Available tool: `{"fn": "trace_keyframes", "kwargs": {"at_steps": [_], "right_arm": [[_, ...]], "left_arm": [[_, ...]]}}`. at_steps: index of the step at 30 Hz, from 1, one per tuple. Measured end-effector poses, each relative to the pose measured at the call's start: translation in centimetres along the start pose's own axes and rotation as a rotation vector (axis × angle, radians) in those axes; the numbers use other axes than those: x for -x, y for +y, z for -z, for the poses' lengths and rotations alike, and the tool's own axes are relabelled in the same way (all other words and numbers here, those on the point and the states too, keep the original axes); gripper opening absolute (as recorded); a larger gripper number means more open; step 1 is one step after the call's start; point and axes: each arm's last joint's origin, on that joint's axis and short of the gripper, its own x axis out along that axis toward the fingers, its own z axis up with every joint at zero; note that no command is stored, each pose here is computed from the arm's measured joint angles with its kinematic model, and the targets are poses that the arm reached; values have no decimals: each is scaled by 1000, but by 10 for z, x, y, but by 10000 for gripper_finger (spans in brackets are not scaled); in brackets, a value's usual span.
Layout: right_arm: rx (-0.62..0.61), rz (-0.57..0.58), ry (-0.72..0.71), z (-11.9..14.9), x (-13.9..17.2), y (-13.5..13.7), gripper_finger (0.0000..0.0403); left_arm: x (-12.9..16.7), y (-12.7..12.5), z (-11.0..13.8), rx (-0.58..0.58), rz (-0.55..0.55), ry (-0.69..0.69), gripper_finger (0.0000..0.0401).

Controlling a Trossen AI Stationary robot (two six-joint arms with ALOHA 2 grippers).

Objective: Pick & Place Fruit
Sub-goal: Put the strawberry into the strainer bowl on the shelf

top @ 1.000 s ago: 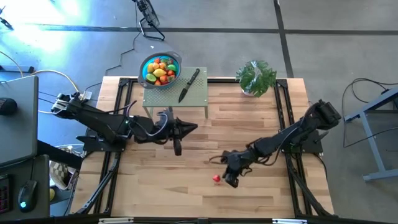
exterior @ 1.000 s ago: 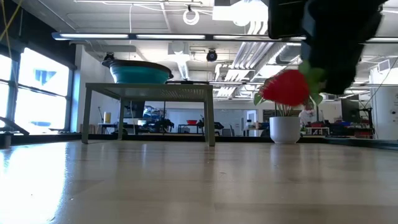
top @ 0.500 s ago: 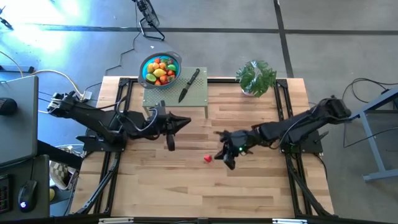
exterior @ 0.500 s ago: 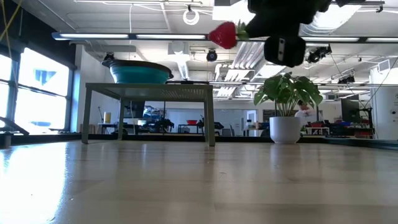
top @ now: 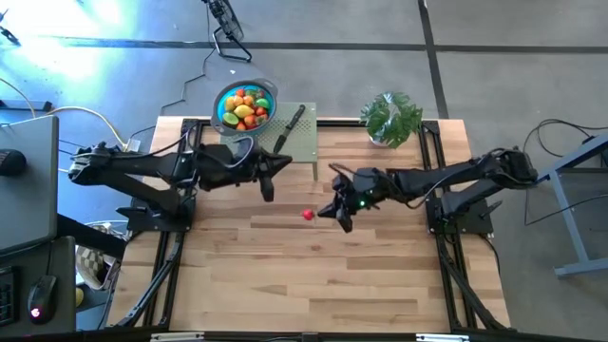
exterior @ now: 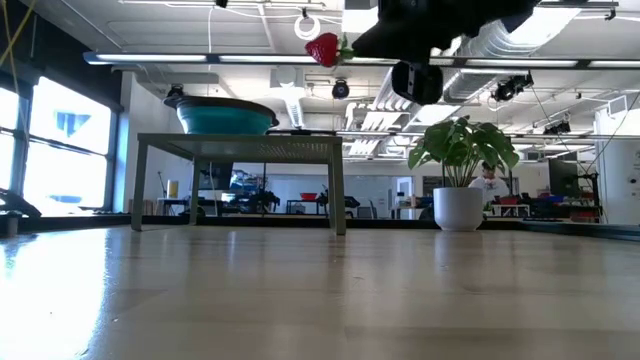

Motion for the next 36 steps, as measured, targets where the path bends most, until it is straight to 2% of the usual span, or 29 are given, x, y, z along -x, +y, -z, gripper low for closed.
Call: {"fn": "trace_keyframes", "kwargs": {"at_steps": [8,12,18,26,31,36], "right_arm": [[24,-79,-96,-30,10,-22,3],[56,-133,-143,-44,16,-28,3],[169,-140,-224,-71,26,-23,3],[248,-94,-342,-99,39,-17,3],[275,-9,-418,-112,40,-18,3],[283,5,-461,-130,28,-18,3]], "left_arm": [[0,30,-8,43,-93,13,9],[15,47,-13,85,-147,50,9],[43,54,-22,46,-169,42,9],[63,64,-12,-19,-241,168,9],[79,68,-14,-65,-249,178,9],[100,73,-18,-125,-243,161,9]]}}
